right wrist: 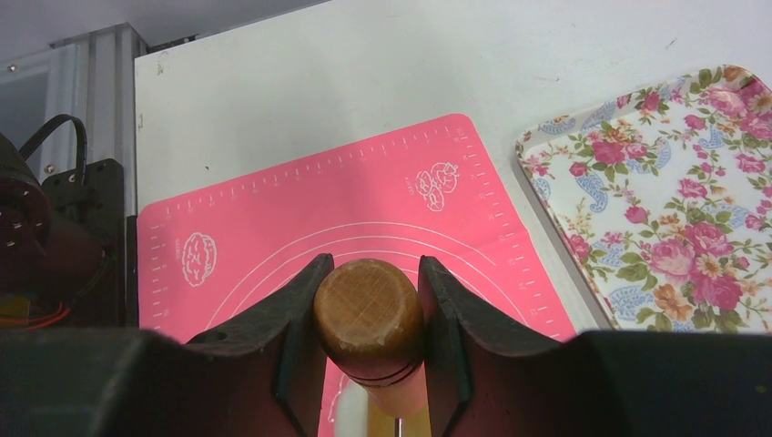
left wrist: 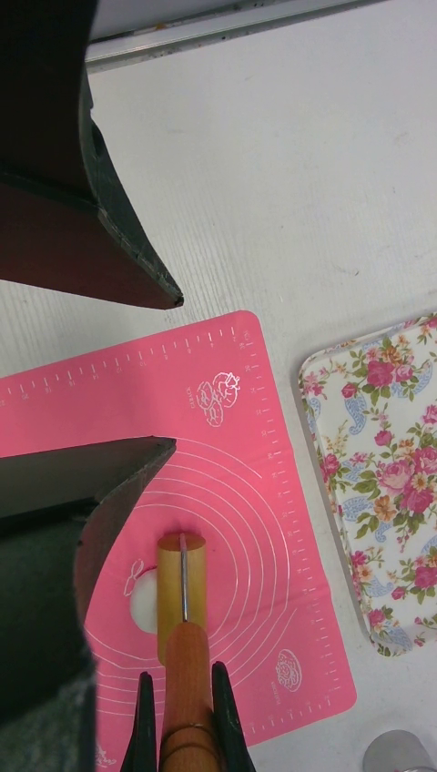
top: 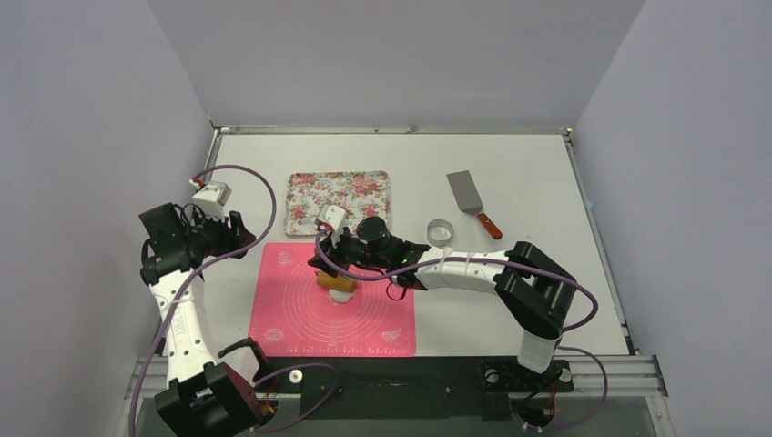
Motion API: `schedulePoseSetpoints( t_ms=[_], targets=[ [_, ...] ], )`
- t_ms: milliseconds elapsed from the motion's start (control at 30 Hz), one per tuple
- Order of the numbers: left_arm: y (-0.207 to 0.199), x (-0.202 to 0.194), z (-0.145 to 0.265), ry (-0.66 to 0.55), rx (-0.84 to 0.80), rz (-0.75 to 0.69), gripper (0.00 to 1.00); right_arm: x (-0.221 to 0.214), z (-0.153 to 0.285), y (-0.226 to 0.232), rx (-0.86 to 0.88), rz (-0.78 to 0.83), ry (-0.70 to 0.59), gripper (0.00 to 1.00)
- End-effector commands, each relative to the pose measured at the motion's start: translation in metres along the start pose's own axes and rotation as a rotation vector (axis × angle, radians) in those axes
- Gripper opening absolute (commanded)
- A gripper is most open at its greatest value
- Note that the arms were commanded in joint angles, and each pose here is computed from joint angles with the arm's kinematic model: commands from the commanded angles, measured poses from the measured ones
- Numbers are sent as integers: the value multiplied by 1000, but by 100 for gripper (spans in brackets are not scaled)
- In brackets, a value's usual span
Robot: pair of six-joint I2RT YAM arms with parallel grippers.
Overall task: Roll out the dumpling wrappers from the dough
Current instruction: Flatten out the dough on the work surface.
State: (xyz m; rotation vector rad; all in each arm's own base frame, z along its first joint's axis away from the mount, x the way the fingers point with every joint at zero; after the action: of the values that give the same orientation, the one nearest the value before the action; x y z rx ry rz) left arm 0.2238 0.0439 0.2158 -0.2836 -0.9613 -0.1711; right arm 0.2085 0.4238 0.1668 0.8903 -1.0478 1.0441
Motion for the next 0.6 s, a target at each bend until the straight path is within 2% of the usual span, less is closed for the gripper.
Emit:
schedulePoseSetpoints(
  t_ms=[0,567],
  targets=[
    [-1,11,3,-29,0,-31,52,-99,22,56,206,-308,404,0],
    [-1,10,3,-26,0,-32,52,-137,41,72,232,-369,517,0]
  ],
)
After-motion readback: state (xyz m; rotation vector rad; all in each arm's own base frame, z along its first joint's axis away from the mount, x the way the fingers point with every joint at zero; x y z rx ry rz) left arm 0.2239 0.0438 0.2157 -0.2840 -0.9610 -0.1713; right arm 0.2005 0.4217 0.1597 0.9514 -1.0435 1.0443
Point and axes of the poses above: each gripper's point midway between its finger pads, its own z axis back along the fingers, its own y axis along the line the jaws close on, x = y × z, the point moved 6 cm from there along z, back along the fingers, and after that the axes turned 1 degree about z, right-handed, at the moved point
